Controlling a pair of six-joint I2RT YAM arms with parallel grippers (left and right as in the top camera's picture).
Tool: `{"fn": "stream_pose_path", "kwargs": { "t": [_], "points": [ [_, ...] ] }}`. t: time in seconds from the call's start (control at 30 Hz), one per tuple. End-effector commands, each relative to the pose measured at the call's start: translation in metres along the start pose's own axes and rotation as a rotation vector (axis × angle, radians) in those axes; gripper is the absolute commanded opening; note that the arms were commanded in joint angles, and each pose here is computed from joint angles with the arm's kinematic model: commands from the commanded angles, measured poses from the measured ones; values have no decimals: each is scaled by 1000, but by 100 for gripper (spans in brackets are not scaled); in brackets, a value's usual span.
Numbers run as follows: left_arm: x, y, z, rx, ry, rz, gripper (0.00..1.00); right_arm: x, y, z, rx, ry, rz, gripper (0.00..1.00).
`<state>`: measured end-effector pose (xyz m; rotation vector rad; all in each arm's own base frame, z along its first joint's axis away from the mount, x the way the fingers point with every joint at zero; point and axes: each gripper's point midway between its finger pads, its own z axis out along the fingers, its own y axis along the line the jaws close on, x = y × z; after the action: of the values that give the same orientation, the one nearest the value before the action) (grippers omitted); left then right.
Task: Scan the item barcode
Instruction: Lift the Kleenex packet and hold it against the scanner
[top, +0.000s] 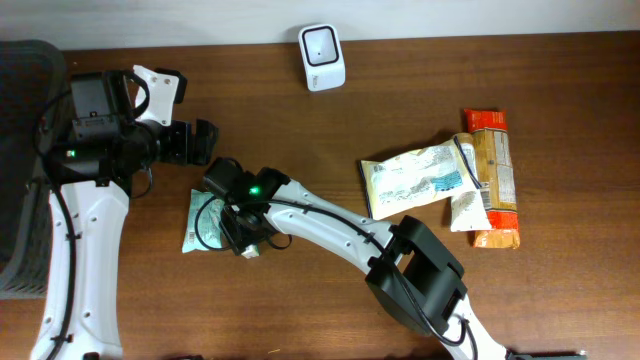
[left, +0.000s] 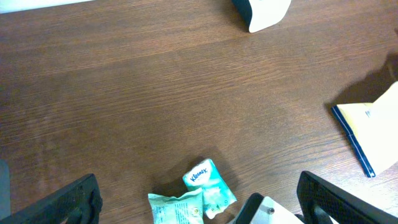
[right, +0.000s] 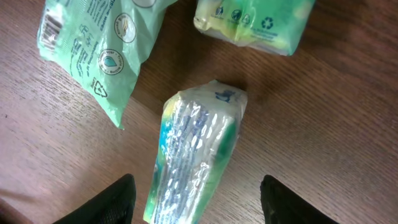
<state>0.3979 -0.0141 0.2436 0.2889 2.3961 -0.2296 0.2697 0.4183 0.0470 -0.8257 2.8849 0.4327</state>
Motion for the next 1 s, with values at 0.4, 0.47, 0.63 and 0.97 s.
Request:
{"fn": "stream_pose_path", "kwargs": {
  "t": [0.4,0.47,0.63,0.97],
  "points": [
    [-6,0,-8,-6,-24,22,99,28,-23,15,10,150,76,4],
    [-6,0,-8,-6,-24,22,99,27,-29,10,-51,175,72,4],
    [-6,0,-8,-6,-24,22,99,21,-32,-44,-542,217,-19,4],
    [-6,0,-8,-6,-24,22,99,5,-131,-170,-1115,55,379,4]
  ]
}}
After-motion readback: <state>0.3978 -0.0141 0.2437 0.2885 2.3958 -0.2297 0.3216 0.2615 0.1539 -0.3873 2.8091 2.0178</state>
